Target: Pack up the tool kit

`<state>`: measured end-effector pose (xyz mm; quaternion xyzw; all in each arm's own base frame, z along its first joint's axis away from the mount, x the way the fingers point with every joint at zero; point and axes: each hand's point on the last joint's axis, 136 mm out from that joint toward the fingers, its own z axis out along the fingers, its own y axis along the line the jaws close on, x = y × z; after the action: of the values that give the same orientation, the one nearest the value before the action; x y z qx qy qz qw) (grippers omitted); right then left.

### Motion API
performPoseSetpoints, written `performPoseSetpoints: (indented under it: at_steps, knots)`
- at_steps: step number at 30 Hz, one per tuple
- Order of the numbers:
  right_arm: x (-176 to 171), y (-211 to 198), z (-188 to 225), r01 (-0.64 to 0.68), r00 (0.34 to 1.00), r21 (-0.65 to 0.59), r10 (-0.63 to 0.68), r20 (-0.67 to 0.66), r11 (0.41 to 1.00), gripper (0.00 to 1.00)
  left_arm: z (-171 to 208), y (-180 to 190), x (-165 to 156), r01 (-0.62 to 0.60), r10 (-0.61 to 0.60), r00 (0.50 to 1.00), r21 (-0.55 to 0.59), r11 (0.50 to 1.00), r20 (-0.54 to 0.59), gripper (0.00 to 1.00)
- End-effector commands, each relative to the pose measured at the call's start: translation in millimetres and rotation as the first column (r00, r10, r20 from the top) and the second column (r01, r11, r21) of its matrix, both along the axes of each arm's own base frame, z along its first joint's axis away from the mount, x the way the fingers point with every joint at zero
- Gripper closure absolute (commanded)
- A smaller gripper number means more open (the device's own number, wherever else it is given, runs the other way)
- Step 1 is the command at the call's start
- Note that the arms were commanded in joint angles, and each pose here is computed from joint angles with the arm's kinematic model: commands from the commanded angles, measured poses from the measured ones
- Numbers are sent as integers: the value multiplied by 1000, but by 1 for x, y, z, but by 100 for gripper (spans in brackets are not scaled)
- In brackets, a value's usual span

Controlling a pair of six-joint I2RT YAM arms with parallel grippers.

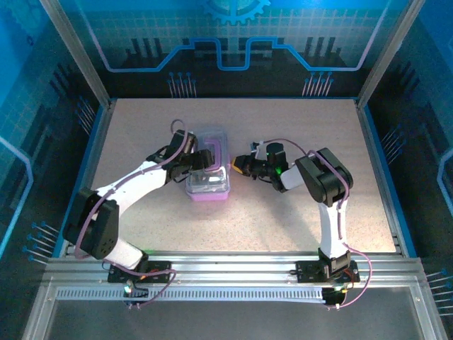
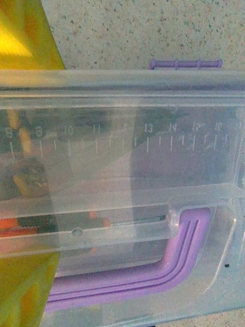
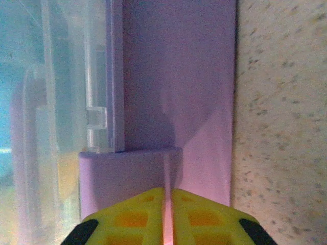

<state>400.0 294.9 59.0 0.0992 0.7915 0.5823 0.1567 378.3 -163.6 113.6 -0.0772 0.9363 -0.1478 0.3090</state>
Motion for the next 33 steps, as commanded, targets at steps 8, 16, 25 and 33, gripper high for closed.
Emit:
performPoseSetpoints:
  at_steps: [8, 16, 25, 33]
  knots:
    - [19, -103, 15, 132, 989, -236, -143, -34, 963, 77, -68, -104, -35, 142, -196, 908, -168, 976, -369, 76]
    - [31, -149, 44, 210, 976, -315, -217, 13, 926, 72, -32, -122, -1, 190, -233, 930, -171, 967, -285, 33]
    - [32, -149, 50, 180, 982, -350, -187, 14, 919, 70, 22, -127, 17, 249, -286, 937, -192, 949, -201, 1]
    - [26, -161, 112, 221, 973, -433, -166, 161, 874, 53, 121, -92, 19, 303, -294, 952, -117, 946, 84, 1]
